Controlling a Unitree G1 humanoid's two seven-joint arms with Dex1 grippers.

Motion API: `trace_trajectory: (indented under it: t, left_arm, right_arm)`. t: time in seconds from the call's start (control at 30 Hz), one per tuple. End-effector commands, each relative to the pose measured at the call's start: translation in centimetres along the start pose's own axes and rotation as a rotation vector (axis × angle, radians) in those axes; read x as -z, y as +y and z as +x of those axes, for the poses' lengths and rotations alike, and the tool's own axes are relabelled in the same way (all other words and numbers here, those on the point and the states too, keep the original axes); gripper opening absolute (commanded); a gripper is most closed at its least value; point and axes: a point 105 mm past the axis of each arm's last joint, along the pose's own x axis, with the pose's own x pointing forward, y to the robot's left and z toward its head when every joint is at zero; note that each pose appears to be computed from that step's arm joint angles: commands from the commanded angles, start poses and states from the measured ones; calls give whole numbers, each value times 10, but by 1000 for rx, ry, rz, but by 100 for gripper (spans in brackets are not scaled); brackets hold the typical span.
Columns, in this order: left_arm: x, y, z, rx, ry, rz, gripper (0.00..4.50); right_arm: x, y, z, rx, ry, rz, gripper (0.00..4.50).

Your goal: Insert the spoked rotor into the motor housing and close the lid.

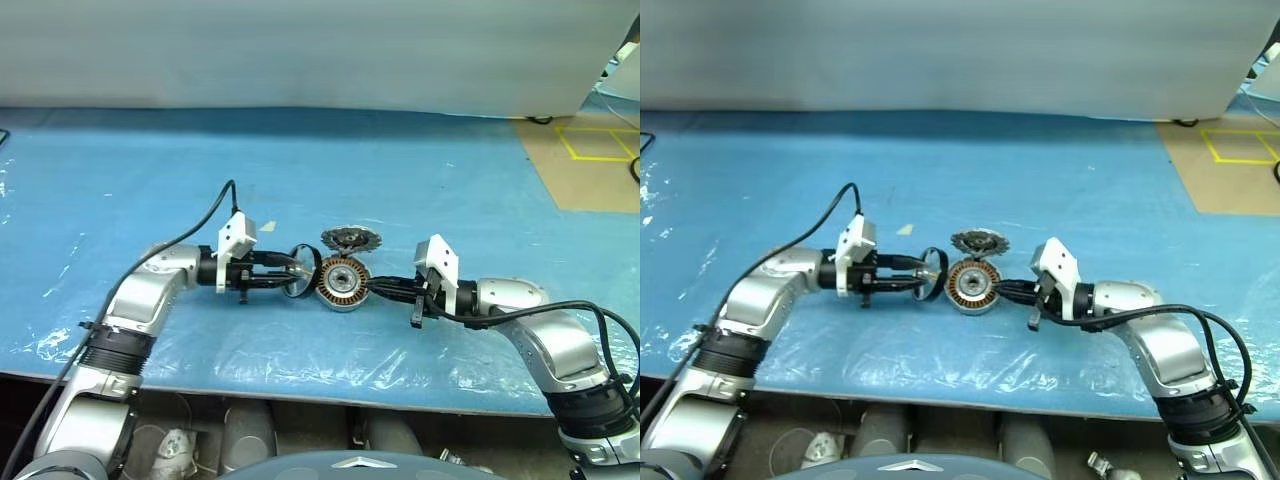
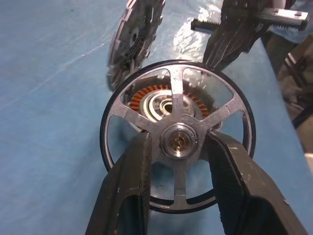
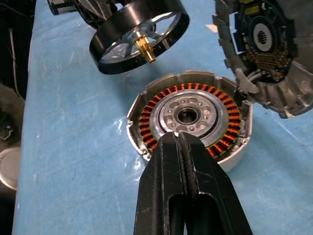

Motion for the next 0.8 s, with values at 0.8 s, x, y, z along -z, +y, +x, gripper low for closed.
trace_trajectory:
  t: [0.8]
  left_arm:
    - [-8,-8,39,-38,-131,-12,166]
  right_arm:
    - [-24,-7,-14,52,-70,-84,0]
